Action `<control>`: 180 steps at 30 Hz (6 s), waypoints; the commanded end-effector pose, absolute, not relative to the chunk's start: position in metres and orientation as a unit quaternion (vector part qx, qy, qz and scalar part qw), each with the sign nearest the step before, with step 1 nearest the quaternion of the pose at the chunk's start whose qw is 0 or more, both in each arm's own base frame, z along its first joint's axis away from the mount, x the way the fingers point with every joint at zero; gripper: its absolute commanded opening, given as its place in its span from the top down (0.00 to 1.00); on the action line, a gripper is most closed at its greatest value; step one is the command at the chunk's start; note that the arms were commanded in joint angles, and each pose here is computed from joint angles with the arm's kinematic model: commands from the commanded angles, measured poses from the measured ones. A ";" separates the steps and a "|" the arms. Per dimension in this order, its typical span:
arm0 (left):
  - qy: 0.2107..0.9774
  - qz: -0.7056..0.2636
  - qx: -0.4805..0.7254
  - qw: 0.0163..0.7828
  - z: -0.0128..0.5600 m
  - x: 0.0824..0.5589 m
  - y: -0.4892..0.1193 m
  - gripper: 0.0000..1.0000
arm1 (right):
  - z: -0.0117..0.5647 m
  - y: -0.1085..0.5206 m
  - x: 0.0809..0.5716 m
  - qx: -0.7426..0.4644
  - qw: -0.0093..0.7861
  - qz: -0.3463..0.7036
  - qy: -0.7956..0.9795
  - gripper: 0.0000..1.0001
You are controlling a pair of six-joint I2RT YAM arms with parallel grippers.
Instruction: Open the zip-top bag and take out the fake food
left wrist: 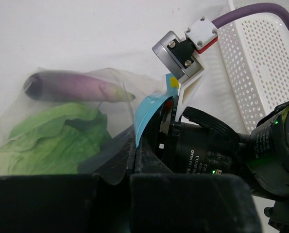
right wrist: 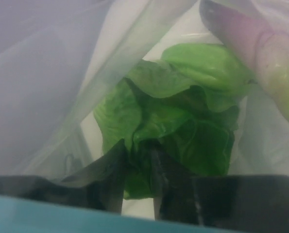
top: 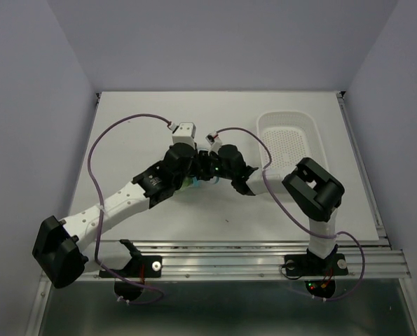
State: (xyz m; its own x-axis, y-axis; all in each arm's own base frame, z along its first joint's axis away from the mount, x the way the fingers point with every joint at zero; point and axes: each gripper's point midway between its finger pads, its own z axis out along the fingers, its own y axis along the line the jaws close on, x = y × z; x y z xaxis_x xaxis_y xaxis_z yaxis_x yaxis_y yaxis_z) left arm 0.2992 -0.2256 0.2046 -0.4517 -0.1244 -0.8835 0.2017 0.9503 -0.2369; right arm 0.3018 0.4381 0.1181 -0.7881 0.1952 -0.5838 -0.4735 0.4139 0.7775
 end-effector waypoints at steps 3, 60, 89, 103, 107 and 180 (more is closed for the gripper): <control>0.819 -0.191 0.007 0.541 0.218 0.299 -0.234 1.00 | 0.160 0.452 0.301 -0.109 0.354 0.550 0.749 0.86; 0.823 -0.146 -0.014 0.549 0.213 0.314 -0.225 1.00 | 0.246 0.399 0.307 -0.123 0.428 0.473 0.760 0.99; 0.829 -0.153 -0.013 0.538 0.204 0.315 -0.231 1.00 | 0.358 0.335 0.274 -0.120 0.534 0.474 0.689 0.99; 0.812 -0.222 0.017 0.539 0.230 0.310 -0.257 1.00 | 0.320 0.369 0.191 -0.433 0.441 0.534 0.577 0.99; 0.808 -0.234 0.020 0.540 0.234 0.309 -0.259 1.00 | 0.301 0.368 0.197 -0.442 0.437 0.511 0.594 0.99; 0.787 -0.004 0.006 0.617 0.266 0.387 -0.149 1.00 | 0.174 0.080 0.467 0.141 0.507 0.180 0.831 0.97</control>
State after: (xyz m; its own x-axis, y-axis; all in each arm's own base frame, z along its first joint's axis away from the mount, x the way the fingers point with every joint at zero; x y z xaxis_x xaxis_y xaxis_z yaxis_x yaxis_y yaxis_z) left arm 0.3846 -0.1456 0.2730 -0.2464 -0.0047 -0.9691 -0.0014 1.0000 -0.0045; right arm 0.4637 0.0780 0.1633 -0.5131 0.4043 -0.7571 0.0810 0.9010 0.4262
